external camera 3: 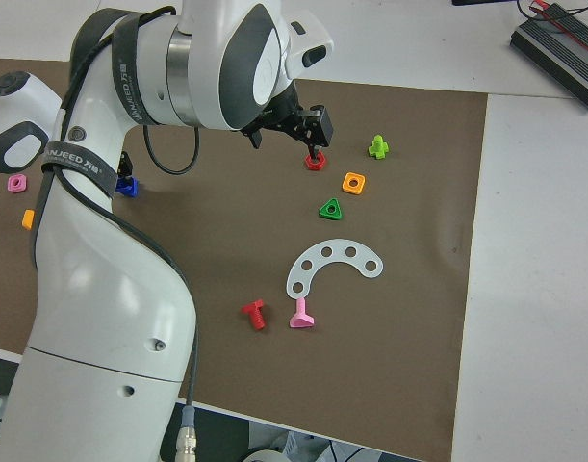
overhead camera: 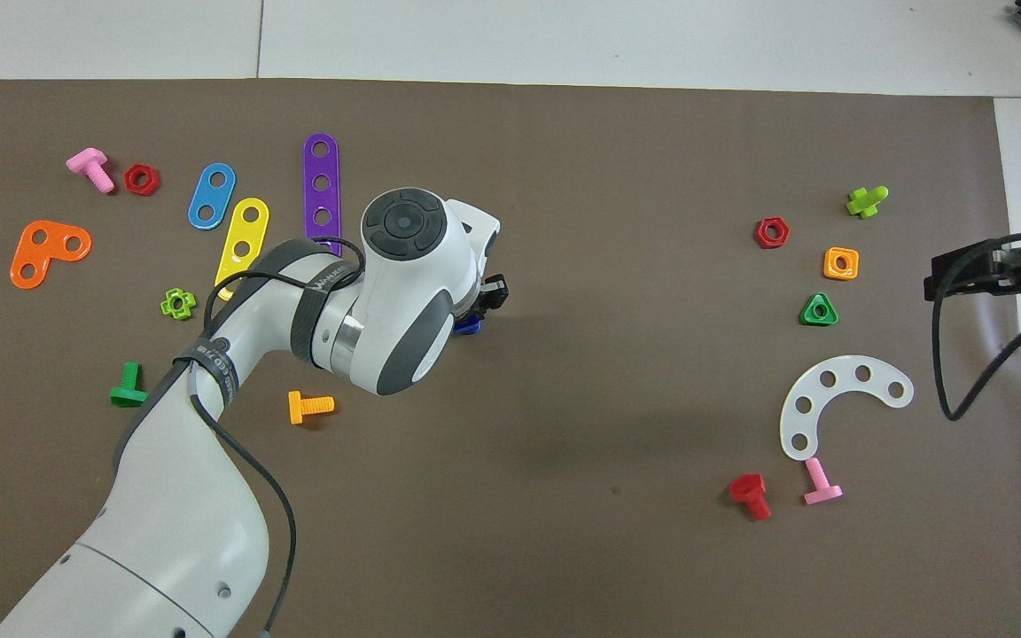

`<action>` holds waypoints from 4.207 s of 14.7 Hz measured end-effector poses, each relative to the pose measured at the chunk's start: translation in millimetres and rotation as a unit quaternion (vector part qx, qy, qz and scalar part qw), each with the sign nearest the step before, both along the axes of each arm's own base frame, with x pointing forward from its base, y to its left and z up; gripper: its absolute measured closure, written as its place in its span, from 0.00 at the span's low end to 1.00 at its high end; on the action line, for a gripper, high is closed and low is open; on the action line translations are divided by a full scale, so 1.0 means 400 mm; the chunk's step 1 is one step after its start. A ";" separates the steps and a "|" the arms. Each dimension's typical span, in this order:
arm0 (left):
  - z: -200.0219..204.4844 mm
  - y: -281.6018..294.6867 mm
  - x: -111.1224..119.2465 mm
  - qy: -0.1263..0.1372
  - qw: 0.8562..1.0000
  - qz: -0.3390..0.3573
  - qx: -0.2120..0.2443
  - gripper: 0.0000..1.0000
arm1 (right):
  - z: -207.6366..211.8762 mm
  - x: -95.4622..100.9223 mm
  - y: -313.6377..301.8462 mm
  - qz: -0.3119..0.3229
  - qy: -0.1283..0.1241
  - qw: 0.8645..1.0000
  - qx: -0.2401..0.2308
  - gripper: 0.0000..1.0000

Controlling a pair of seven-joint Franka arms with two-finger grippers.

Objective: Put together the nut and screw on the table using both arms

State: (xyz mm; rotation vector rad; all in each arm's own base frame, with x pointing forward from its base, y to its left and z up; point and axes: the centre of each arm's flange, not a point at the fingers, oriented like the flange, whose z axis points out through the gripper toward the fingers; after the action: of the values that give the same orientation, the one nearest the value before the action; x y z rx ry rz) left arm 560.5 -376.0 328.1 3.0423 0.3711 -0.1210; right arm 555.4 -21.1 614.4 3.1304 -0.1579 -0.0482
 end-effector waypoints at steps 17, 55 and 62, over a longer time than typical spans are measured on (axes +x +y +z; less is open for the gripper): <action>0.372 0.558 0.199 -0.005 0.996 -0.092 0.005 0.34 | 0.004 -0.001 0.018 -0.027 -0.002 0.999 0.034 0.00; 0.674 0.902 -0.062 -0.030 0.990 -0.133 0.027 0.00 | 0.004 -0.001 0.007 0.002 -0.002 1.000 0.009 0.00; 0.675 0.898 -0.061 -0.031 0.990 -0.135 0.027 0.00 | 0.004 -0.001 0.007 0.002 -0.002 1.000 0.009 0.00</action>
State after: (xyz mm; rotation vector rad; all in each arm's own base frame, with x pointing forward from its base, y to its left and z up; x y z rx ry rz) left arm 536.0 -17.0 598.2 3.1244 -0.0431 -0.0312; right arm 554.8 -18.3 615.8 3.1487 -0.1512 -0.0446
